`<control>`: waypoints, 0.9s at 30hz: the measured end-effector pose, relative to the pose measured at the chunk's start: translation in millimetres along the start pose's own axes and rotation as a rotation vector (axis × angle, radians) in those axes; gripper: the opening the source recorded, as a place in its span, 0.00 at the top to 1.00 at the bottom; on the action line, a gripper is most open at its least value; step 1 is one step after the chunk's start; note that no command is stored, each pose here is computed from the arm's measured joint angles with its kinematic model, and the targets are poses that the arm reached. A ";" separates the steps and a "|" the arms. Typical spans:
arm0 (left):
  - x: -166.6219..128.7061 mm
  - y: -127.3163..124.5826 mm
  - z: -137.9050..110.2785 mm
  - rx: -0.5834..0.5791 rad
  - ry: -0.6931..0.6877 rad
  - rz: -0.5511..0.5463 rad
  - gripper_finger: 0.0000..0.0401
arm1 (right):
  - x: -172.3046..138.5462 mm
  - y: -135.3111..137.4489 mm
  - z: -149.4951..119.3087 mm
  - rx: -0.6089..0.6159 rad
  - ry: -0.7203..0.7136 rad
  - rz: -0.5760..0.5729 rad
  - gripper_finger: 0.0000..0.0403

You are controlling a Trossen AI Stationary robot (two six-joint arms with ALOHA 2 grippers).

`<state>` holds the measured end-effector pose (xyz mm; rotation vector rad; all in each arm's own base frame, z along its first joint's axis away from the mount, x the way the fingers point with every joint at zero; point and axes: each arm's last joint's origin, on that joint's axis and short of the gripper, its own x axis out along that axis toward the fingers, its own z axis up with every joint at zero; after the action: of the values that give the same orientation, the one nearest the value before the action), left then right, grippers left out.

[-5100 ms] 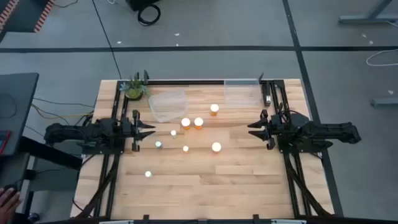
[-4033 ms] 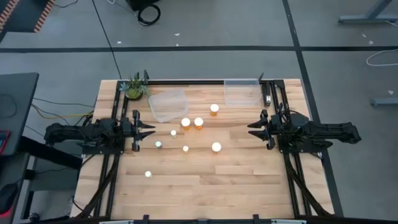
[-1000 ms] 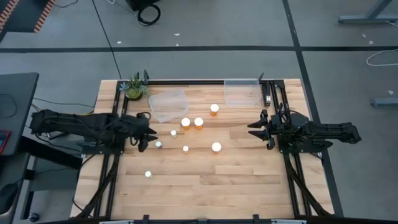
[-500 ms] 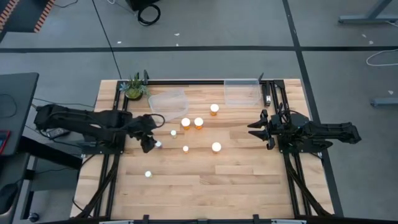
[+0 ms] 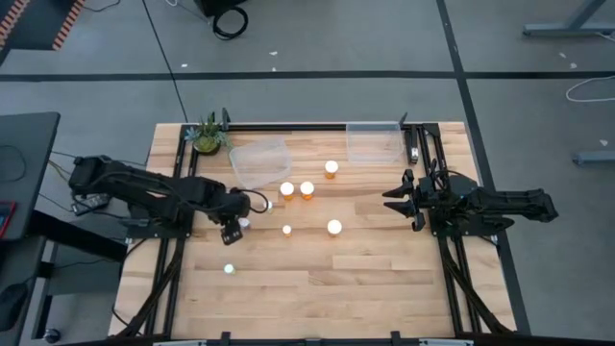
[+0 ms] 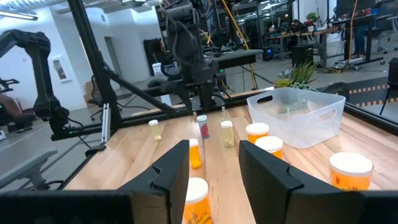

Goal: Pick and place medicine bottles into bin by pill shape (circle, oval)
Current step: Put the blue small pill bottle into the left transparent bin

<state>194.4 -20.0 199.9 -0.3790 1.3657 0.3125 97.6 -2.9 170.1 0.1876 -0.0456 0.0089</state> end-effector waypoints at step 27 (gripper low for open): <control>55.2 -13.9 23.2 -0.007 0.056 0.076 0.40 | 0.0 0.0 -0.2 0.000 0.002 0.000 0.64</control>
<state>230.8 -22.4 150.5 -0.3447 1.4362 0.3721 97.6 -2.9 169.9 0.1878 -0.0434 0.0088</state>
